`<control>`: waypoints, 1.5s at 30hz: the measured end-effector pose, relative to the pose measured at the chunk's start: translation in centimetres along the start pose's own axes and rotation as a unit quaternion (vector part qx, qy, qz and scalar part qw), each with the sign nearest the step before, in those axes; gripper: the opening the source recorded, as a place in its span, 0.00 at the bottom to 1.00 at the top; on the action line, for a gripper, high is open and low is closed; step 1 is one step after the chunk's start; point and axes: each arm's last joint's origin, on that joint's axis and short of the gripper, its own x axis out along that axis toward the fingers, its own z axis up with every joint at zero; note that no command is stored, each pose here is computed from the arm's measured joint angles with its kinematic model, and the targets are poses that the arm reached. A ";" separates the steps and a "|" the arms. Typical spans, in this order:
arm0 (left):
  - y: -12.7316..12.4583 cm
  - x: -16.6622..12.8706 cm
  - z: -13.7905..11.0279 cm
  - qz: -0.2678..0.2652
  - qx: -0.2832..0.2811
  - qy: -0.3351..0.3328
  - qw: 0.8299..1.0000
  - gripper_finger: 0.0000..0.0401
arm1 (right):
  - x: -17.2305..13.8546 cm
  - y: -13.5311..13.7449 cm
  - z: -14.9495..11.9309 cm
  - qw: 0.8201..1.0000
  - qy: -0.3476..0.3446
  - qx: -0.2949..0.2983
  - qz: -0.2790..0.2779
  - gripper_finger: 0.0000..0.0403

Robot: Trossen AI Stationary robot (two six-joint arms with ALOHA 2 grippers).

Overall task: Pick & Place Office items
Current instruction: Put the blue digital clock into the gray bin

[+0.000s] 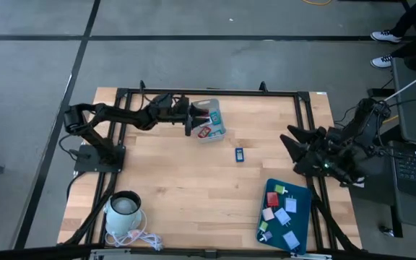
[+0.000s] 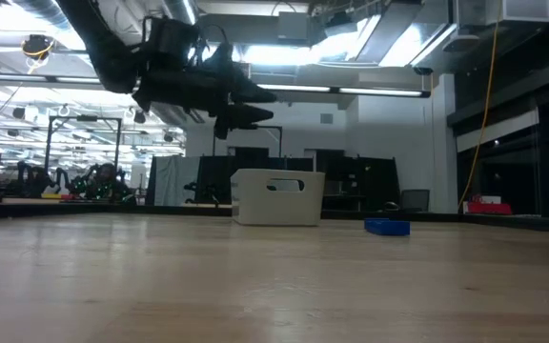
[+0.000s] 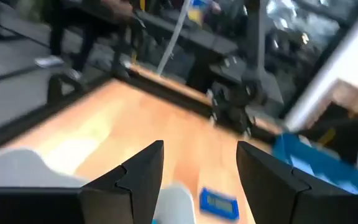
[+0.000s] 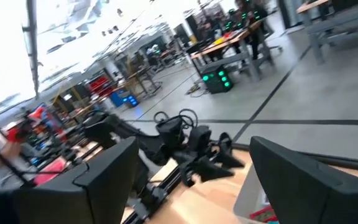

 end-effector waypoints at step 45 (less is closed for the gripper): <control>-15.1 -11.7 21.3 0.153 0.072 -0.074 0.983 0.55 | 5.7 0.3 -2.1 0.997 -0.042 0.025 -0.064 0.78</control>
